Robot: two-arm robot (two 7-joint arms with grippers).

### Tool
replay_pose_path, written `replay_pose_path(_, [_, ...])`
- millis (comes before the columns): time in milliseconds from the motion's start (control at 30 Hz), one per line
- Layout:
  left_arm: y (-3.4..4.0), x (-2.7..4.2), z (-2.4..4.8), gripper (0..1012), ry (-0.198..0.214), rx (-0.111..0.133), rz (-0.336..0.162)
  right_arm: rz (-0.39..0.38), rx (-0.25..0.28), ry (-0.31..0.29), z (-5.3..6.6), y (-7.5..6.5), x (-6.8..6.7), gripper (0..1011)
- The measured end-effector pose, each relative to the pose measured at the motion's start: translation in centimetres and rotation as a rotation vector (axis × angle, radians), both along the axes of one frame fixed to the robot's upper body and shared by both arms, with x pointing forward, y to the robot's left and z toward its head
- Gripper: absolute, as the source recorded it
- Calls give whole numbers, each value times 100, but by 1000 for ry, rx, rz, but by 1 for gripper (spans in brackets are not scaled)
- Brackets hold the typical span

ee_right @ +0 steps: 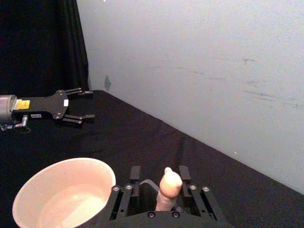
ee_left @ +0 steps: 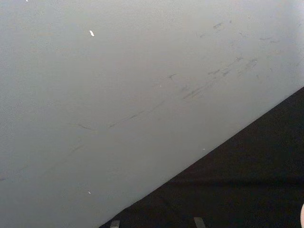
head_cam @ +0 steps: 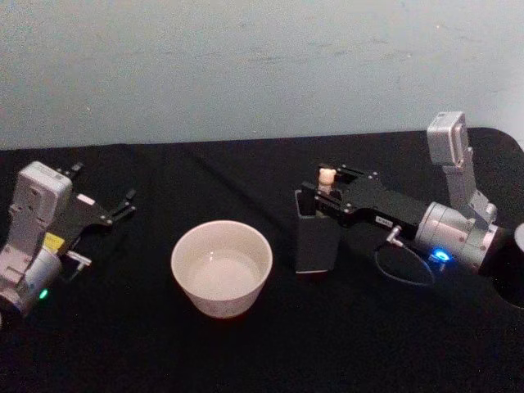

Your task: Pick up the stirring spoon with one hand, stir inside the cup, then place it back in its original position.

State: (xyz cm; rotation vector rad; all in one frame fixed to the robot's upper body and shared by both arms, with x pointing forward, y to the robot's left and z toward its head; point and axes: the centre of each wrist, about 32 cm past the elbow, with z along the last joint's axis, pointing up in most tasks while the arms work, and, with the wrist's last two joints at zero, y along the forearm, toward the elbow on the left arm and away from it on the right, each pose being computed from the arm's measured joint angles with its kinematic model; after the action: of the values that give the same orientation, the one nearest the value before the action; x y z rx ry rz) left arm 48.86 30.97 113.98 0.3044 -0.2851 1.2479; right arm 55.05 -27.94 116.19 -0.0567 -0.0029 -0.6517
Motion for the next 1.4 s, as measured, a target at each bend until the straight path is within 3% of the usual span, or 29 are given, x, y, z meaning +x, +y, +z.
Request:
replay_pose_path(333, [0, 0, 0, 1001, 0, 0, 0, 0, 0, 0, 0, 0, 0, 222])
replay_pose_path(900, [0, 0, 0, 1002, 0, 0, 0, 1, 8, -15, 26, 14, -18, 215])
replay_pose_path(1400, [0, 0, 0, 1001, 0, 0, 0, -9, 86, -119, 331, -11, -100, 215])
